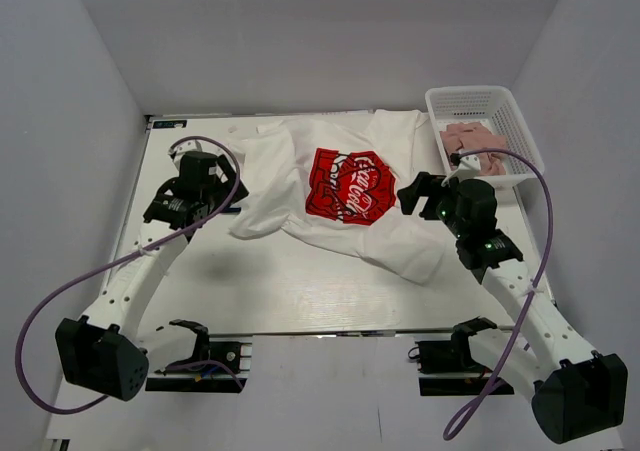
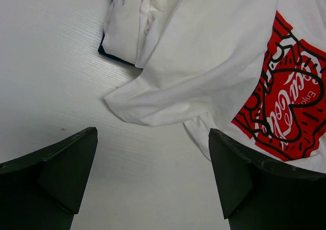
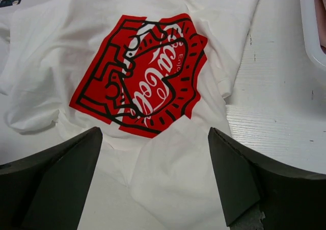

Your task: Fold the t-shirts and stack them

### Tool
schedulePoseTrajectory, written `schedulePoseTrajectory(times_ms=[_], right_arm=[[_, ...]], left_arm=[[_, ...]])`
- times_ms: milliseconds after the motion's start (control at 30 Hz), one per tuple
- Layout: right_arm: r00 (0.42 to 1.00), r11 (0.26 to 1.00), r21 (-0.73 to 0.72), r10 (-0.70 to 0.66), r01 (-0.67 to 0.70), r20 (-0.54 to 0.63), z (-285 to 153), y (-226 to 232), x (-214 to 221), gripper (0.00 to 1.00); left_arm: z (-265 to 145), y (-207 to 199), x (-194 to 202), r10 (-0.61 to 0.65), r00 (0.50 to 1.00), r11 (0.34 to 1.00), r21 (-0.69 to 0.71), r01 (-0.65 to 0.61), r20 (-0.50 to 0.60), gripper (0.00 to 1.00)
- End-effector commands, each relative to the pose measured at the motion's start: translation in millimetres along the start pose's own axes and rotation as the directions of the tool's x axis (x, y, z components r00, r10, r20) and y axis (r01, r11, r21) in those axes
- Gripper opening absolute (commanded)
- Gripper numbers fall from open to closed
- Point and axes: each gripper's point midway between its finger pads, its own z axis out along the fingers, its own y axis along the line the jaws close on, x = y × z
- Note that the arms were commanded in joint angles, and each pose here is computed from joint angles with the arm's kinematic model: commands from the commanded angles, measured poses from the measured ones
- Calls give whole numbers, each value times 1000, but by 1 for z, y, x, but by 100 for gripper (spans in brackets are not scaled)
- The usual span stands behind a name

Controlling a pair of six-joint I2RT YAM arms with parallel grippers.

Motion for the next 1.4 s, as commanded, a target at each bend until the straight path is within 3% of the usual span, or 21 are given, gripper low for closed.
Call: schedulePoseTrajectory(times_ms=[0,133,233,367,433,633,967,1367], right_arm=[[998,999,-33,-26,28,60,-1,6,-14,90],[998,994,-95,-57,56,-18,6,14,4,90],[996,990,-143,-31,20,-79,20,22,20,90],[964,978,-204,-2,-54,-265,47,33,61,90],[963,967,-247,-12,-57,-269,54,46,61,90],[950,977,-206,-18,-49,-311,86,38,79,90],[907,992,-106,24,-75,-420,92,17,116,90],[864,999,-7,33,-42,-502,95,-6,139,90]], left_arm=[[-16,-5,-23,-49,996,999,18,48,71,100],[10,1,-2,-38,999,999,-40,37,-27,100],[28,0,-12,-53,998,997,-66,51,-28,100],[53,-34,-32,-63,998,997,53,64,-30,100],[62,-45,-48,-70,997,994,89,69,11,100],[94,-78,-73,-100,995,970,226,91,29,100],[164,-89,-101,-119,992,961,255,107,32,100],[251,-68,-81,-170,982,966,182,184,-88,100]])
